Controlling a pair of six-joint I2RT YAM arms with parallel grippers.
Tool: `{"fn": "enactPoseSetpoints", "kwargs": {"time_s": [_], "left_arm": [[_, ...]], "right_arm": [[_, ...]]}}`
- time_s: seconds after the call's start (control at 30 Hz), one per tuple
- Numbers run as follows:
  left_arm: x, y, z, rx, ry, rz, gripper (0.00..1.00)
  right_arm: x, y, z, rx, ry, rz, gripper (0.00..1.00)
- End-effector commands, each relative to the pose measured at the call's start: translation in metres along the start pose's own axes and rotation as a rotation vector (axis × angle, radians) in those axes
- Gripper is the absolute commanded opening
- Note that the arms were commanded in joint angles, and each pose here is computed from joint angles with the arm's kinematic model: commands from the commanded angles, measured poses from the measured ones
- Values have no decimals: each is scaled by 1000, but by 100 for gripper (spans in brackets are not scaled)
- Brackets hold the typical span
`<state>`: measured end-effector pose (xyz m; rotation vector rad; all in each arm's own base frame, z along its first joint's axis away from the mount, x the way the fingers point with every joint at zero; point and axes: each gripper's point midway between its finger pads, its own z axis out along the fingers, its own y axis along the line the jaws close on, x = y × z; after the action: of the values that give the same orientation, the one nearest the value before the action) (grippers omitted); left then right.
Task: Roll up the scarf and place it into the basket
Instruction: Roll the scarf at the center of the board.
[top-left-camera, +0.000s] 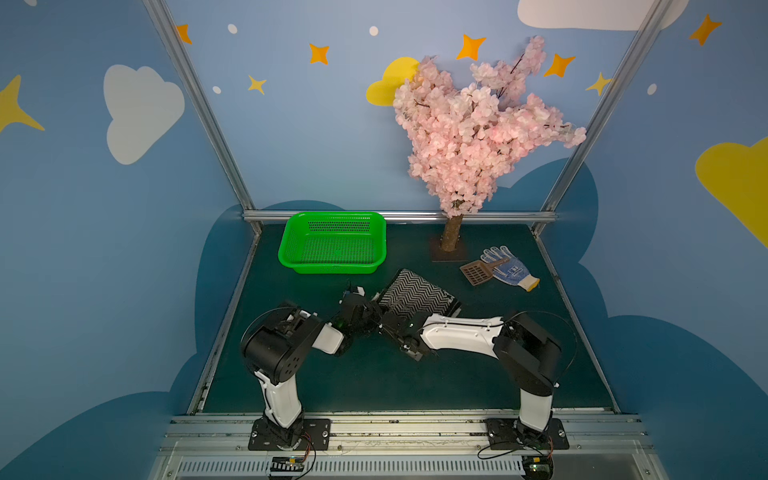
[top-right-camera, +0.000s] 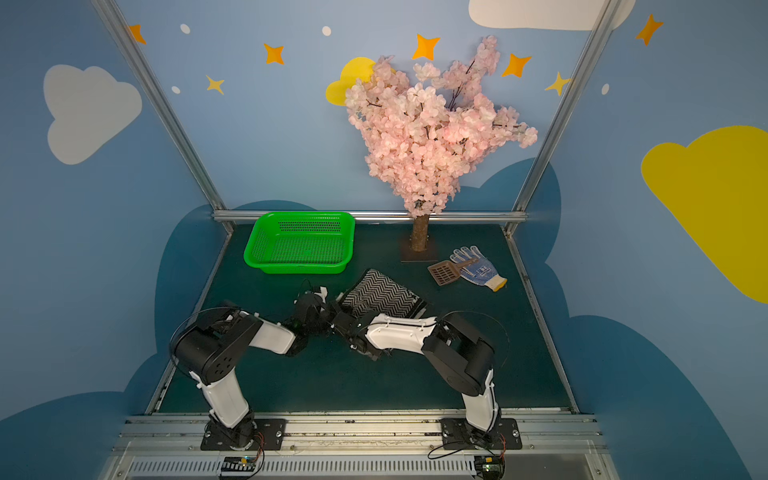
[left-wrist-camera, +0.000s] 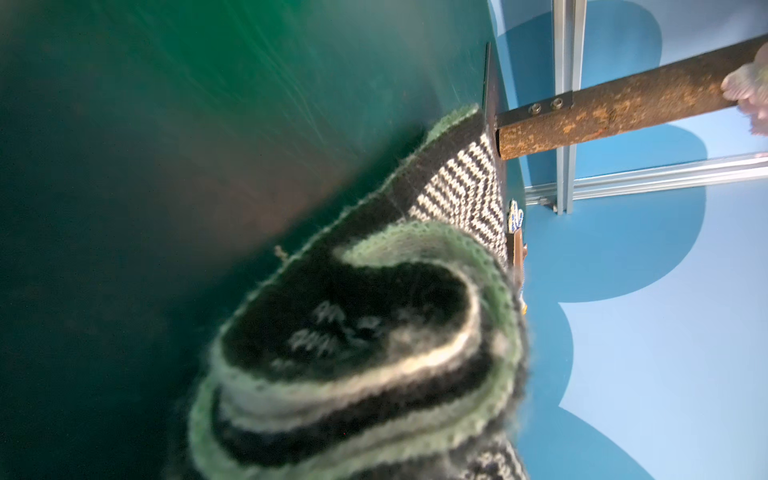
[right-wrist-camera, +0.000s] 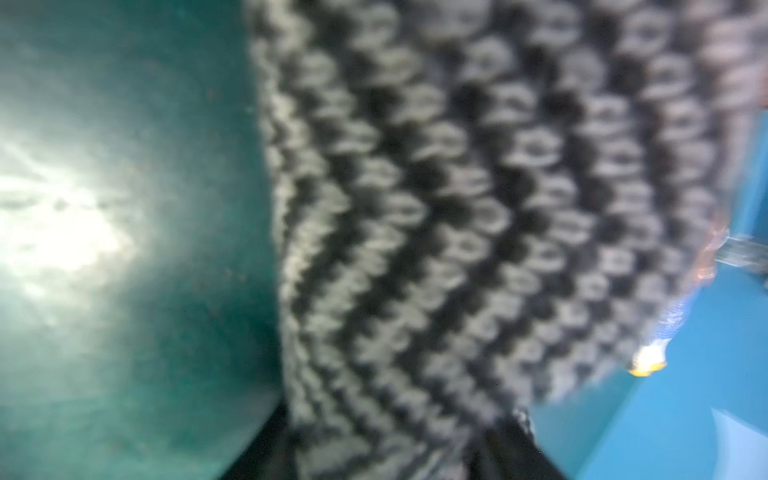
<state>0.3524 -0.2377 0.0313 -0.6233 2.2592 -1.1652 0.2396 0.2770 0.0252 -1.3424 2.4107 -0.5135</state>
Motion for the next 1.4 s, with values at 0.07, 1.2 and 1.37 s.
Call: {"fn": "enactPoseSetpoints", "kwargs": {"time_s": [0.07, 1.2, 1.37], "left_arm": [[14, 61, -10, -176, 47, -64, 12], [-38, -42, -108, -79, -147, 288, 86], [-33, -57, -97, -28, -95, 364, 88]], "right_arm": [[18, 44, 23, -312, 92, 36, 34], [-29, 11, -79, -1448, -174, 636, 29], [-24, 2, -51, -1495, -161, 745, 28]]}}
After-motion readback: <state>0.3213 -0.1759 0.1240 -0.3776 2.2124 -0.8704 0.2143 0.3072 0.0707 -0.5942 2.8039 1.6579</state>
